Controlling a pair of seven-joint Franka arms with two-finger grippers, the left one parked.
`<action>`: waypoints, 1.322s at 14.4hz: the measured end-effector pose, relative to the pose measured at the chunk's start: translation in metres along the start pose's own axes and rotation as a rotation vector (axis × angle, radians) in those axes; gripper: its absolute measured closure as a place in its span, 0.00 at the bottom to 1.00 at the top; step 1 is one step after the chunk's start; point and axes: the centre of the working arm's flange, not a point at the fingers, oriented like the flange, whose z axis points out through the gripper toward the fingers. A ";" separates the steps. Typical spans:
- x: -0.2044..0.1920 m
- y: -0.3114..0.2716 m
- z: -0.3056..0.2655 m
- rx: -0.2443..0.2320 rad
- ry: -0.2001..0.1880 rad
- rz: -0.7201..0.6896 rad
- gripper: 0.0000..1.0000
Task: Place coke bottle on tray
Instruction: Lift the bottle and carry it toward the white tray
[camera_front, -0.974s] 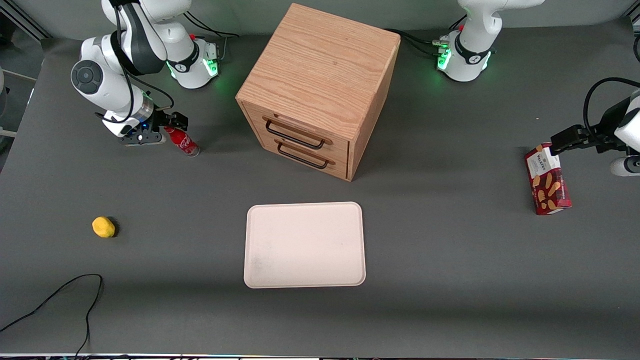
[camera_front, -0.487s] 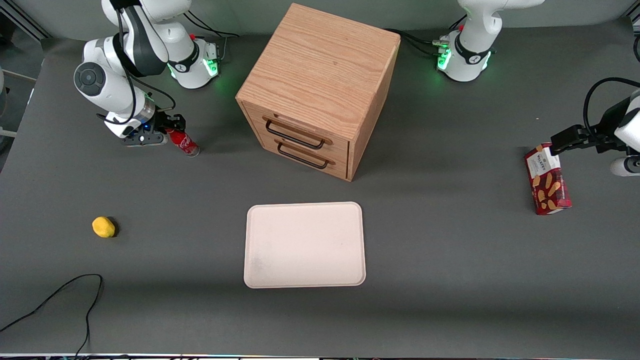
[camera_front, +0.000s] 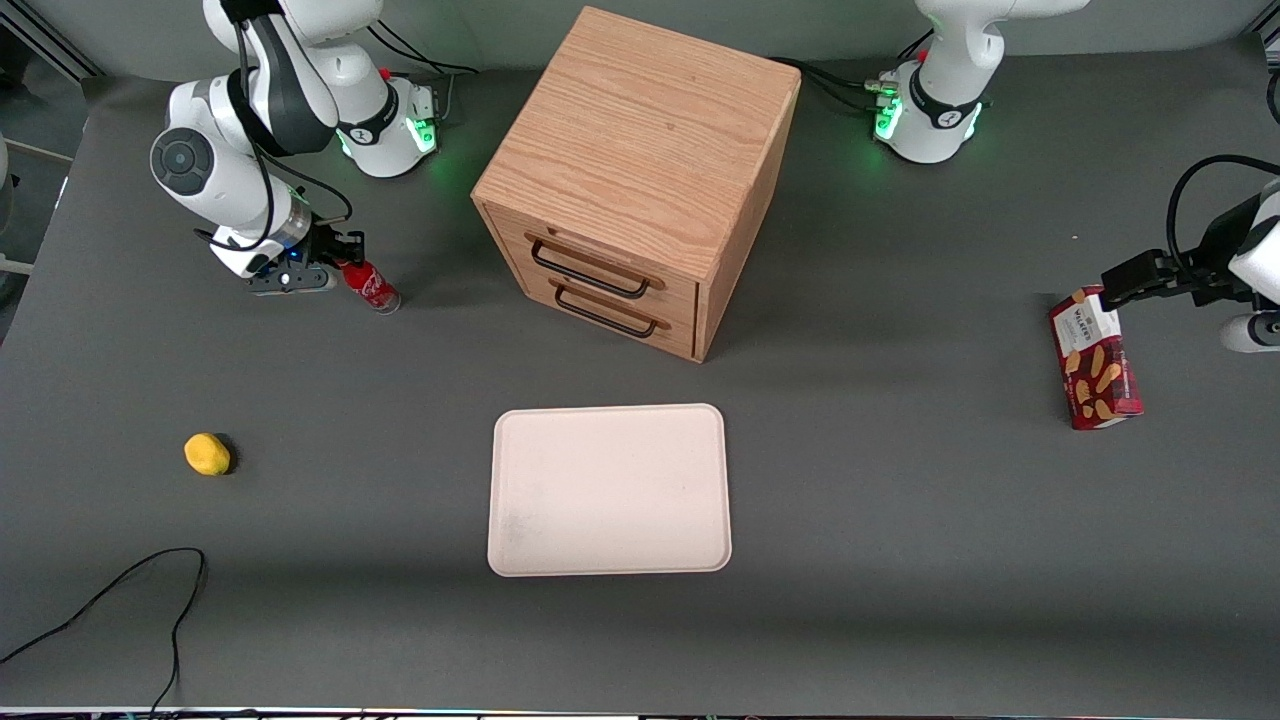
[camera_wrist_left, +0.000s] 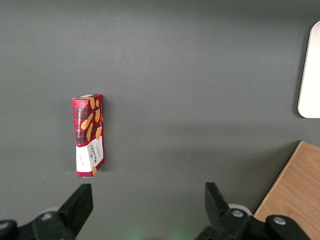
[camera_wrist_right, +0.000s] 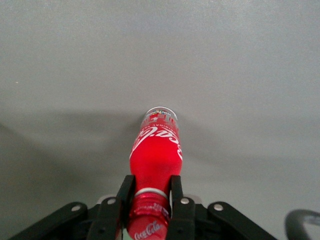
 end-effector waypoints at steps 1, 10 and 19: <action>0.001 0.000 -0.001 -0.001 0.001 0.000 0.67; 0.083 -0.004 -0.147 -0.047 -0.015 -0.011 0.67; 0.174 -0.077 -0.308 -0.029 0.003 -0.067 0.67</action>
